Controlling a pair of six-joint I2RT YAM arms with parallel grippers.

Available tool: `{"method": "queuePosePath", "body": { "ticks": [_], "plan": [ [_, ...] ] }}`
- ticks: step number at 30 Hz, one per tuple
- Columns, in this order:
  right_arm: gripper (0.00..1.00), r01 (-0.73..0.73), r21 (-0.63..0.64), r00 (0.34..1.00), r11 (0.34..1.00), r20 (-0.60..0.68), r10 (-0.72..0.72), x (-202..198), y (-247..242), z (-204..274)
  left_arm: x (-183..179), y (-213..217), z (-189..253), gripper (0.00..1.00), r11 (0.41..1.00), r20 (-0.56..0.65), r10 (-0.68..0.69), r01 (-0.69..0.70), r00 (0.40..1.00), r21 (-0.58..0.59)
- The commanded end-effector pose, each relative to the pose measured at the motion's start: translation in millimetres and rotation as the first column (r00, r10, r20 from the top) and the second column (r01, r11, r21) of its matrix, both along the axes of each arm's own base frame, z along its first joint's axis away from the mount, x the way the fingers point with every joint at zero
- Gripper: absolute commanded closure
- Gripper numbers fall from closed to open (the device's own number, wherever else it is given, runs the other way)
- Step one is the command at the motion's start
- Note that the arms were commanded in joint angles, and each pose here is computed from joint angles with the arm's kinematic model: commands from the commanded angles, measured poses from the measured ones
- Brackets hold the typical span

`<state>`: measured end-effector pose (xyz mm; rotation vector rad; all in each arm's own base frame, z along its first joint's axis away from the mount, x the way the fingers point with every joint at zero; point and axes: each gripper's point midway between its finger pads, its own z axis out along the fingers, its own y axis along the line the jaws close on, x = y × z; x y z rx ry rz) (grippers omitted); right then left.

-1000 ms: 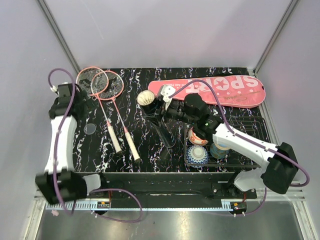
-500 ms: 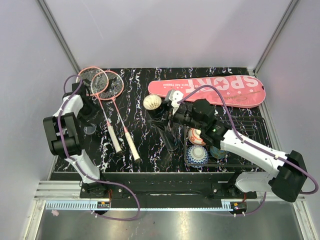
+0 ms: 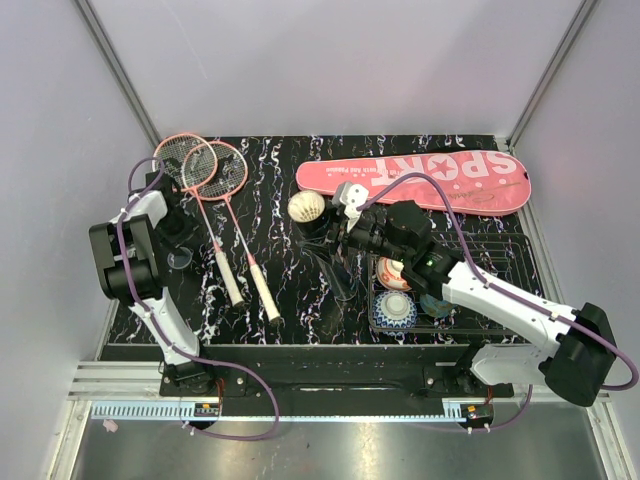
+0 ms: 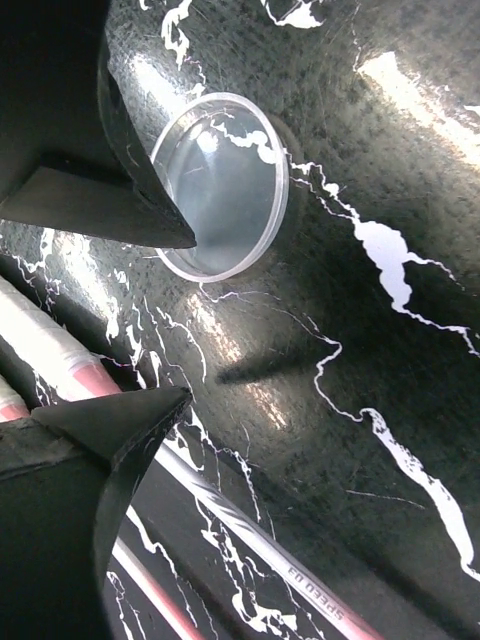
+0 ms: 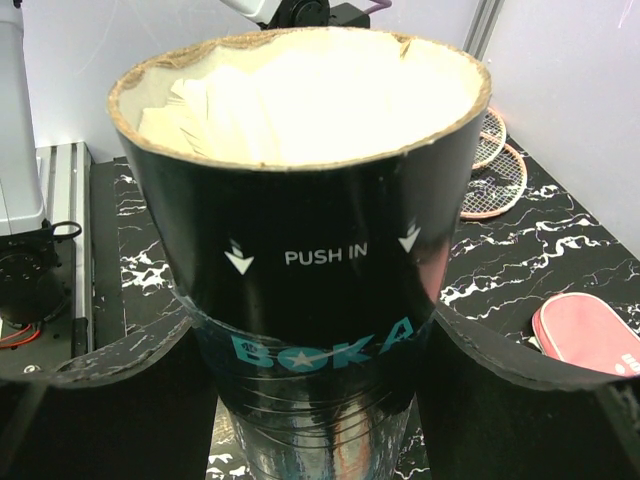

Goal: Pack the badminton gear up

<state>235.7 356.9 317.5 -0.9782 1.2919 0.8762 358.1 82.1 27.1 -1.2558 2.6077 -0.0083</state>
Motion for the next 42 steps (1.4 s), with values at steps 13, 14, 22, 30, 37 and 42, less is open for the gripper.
{"method": "queuePosePath", "body": {
  "ticks": [13, 14, 22, 30, 37, 42],
  "plan": [
    [0.65, 0.033, 0.122, 0.999, 0.992, 0.033, -0.038, 6, 2, 42, -5, 0, -22, 0.89, 0.999, -0.017, 0.044, -0.044, 0.999, -0.011],
    [0.65, 0.041, 0.121, 0.999, 0.992, 0.015, -0.043, 8, 3, 41, -5, -1, -21, 0.93, 0.999, -0.008, 0.039, -0.039, 0.999, -0.011],
    [0.70, 0.096, 0.078, 0.992, 0.992, -0.086, -0.090, 23, 10, 31, 2, -10, 57, 1.00, 0.997, 0.221, -0.061, 0.051, 0.973, 0.052],
    [0.72, 0.115, 0.003, 0.990, 0.993, -0.085, -0.114, 41, 23, 18, 2, -118, 261, 1.00, 0.877, 0.691, -0.450, 0.427, 0.566, 0.221],
    [0.69, 0.075, -0.086, 0.997, 0.994, -0.026, -0.077, 47, 33, 8, -78, -262, 371, 1.00, 0.462, 0.701, -0.710, 0.713, -0.060, 0.528],
    [0.69, 0.055, -0.083, 0.998, 0.995, -0.020, -0.057, 43, 32, 14, -120, -277, 382, 1.00, 0.281, 0.599, -0.758, 0.702, -0.256, 0.655]
  ]
}}
